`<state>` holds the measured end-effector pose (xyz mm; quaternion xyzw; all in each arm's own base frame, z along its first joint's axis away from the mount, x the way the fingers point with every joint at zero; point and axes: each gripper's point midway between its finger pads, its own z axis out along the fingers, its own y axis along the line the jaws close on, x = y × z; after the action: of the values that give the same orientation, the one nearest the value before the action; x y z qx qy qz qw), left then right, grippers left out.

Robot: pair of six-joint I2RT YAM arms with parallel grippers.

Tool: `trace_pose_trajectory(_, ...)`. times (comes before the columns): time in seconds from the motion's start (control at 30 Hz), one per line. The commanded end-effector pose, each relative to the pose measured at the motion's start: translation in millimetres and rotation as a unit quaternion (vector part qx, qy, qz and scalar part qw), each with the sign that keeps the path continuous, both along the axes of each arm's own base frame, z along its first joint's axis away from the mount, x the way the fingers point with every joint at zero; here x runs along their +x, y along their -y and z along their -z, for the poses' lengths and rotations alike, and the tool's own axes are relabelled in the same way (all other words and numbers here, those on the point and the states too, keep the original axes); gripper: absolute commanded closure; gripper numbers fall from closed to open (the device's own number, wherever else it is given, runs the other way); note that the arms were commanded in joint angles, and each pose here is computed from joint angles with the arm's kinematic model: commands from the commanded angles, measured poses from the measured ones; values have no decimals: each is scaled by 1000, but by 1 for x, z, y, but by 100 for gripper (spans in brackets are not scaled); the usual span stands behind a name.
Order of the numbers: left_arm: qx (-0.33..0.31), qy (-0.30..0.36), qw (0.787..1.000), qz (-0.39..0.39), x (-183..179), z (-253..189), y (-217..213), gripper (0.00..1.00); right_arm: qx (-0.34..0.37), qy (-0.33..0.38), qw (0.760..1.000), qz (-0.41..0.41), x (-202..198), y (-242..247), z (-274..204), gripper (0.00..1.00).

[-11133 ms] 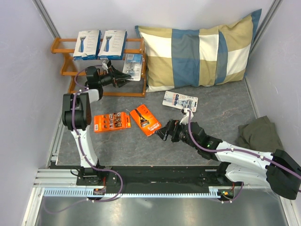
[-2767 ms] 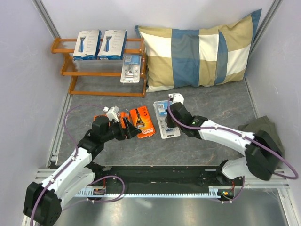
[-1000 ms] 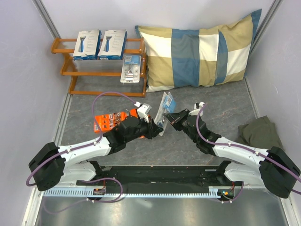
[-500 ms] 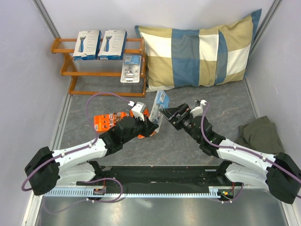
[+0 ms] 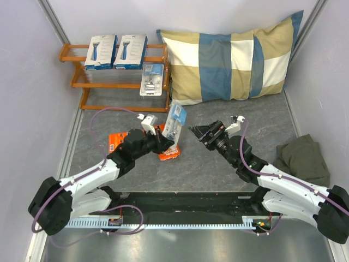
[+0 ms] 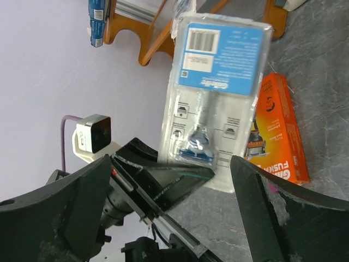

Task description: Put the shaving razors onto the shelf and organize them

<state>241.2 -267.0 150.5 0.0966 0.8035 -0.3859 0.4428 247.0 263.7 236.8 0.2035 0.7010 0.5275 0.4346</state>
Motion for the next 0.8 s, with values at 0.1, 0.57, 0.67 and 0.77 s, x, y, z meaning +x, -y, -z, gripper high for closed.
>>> trace_pose_trajectory(0.1,-112,21,993,21,6,-40,-41,98,-15,12,1000,9,2,5,-2,2)
trace_pose_trajectory(0.57,-210,17,977,16,21,-86,-103,98,-23,3,1000,5,2,6,14,2)
trace_pose_trajectory(0.67,-238,23,971,12,28,-98,-120,98,-24,3,1000,7,3,9,14,2)
trace_pose_trajectory(0.77,-260,11,966,-10,40,-102,-137,98,-25,0,1000,10,4,12,17,2)
